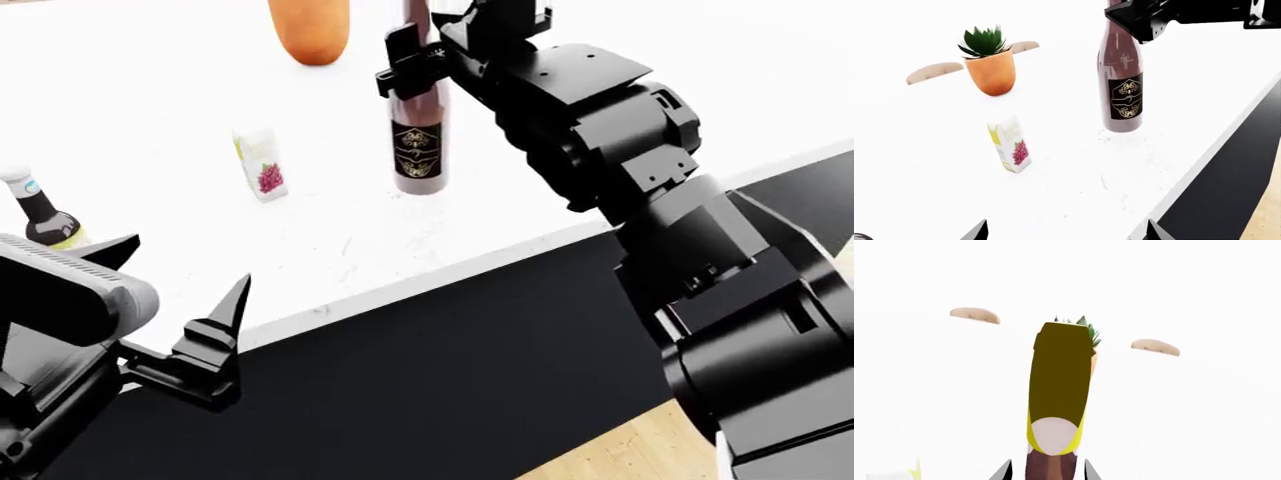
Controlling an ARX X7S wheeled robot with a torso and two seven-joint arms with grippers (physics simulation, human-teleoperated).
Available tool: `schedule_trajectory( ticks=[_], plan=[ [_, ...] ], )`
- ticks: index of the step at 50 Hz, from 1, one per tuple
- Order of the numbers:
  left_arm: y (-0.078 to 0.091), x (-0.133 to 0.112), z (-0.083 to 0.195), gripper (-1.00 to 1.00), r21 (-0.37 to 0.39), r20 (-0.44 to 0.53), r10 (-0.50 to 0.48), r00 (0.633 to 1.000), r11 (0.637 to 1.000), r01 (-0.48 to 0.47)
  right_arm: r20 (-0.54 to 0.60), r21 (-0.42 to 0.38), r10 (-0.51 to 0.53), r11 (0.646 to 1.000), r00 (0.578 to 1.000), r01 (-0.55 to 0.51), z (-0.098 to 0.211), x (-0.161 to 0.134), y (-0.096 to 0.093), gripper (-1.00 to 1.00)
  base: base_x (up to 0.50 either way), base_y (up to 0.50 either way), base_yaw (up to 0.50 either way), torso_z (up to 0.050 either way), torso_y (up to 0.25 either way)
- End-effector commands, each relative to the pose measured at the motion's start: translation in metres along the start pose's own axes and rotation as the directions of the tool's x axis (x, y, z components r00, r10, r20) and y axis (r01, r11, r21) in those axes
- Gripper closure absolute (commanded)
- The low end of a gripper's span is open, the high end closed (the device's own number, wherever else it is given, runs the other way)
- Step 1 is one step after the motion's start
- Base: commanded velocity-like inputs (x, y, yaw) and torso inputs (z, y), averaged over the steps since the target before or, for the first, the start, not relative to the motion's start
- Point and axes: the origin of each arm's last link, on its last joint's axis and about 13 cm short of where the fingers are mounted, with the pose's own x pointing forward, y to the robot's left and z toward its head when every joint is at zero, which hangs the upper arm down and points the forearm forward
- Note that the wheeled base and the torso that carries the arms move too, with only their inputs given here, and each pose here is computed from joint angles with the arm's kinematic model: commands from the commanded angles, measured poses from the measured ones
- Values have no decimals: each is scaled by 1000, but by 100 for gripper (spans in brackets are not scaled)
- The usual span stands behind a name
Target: Move the drinks to the dining counter.
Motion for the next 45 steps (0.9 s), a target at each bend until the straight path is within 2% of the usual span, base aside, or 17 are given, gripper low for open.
schedule_trajectory(
  ticks=[1, 39, 40, 45],
  plan=[
    [0, 0, 0, -100, 2, 0, 0, 1000, 1000, 0, 80, -54, -14, 998, 997, 18, 19, -3, -3, 100, 0, 0, 0, 0, 0],
    [-1, -1, 2, -100, 2, 8, -2, 1000, 1000, 2, 79, -63, 3, 998, 997, 2, 11, -12, -8, 100, 0, 0, 0, 1, 3],
    [-1, -1, 2, -100, 2, 8, -2, 1000, 1000, 2, 82, -63, 13, 998, 997, -8, 12, -13, -7, -100, 0, 0, 0, 0, 0],
    [-1, -1, 2, -100, 3, 7, -4, 1000, 1000, 4, 84, -68, -6, 998, 996, 12, 13, -13, -8, -100, 0, 0, 0, 0, 0]
  ],
)
